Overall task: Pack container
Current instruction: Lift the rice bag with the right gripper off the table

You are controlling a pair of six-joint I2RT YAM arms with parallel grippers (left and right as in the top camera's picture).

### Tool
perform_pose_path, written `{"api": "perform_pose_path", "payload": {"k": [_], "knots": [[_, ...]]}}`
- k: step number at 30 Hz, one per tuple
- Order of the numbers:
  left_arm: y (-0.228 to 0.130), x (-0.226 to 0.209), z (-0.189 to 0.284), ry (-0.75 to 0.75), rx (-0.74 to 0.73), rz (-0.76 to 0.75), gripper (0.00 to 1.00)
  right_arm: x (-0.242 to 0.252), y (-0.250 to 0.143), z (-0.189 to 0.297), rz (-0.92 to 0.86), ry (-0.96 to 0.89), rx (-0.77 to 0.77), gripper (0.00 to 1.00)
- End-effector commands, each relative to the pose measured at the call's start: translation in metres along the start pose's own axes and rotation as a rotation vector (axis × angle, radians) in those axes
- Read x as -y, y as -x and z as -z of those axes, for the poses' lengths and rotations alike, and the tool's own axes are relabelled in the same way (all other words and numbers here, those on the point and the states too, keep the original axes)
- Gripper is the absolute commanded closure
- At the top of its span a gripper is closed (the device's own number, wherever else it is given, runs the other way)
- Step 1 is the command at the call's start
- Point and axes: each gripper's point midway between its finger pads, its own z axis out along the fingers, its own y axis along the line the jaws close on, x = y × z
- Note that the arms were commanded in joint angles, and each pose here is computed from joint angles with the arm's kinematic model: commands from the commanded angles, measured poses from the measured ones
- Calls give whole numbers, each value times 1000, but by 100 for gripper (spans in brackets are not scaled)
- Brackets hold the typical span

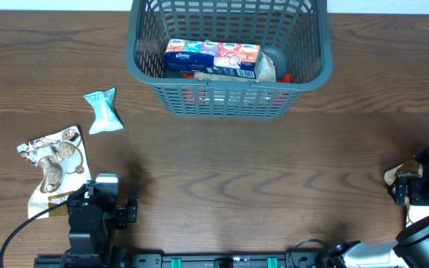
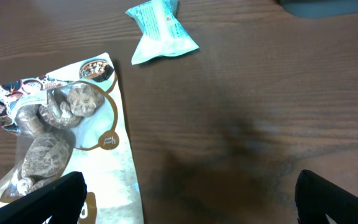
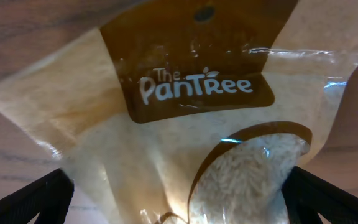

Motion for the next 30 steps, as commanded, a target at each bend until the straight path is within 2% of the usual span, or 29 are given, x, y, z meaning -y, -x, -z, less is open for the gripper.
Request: {"api": "perform_pose_path", "payload": {"k": [1,6,9,10,11,12,13,16,20,30], "knots": [[2,-3,2,14,9,-15,1,-10,-9,-7,-22,37,-11,1],[2,-3,2,14,8,-19,2,-9,-9,-7,-23,34,-8,1],[2,-3,2,14,8,-23,1,-10,-8,-7,-23,39,-1,14],[2,-3,2,14,8,-23,1,-10,-7,-7,-23,41,4,32],[2,-3,2,14,8,-23,1,-10,-6,-7,-23,39,8,61],[2,-3,2,14,8,-23,1,-9,-5,-7,-29,36,9,78],[2,-3,2,14,8,-23,1,-9,-5,-7,-30,37,12,84],[2,-3,2,14,8,-23,1,-10,-4,-7,-31,40,19,84],[2,-3,2,14,9,-23,1,-15,5,-7,-40,72,67,99],[2,-3,2,14,9,-23,1,-20,61,4,-234,151,279,99]]}}
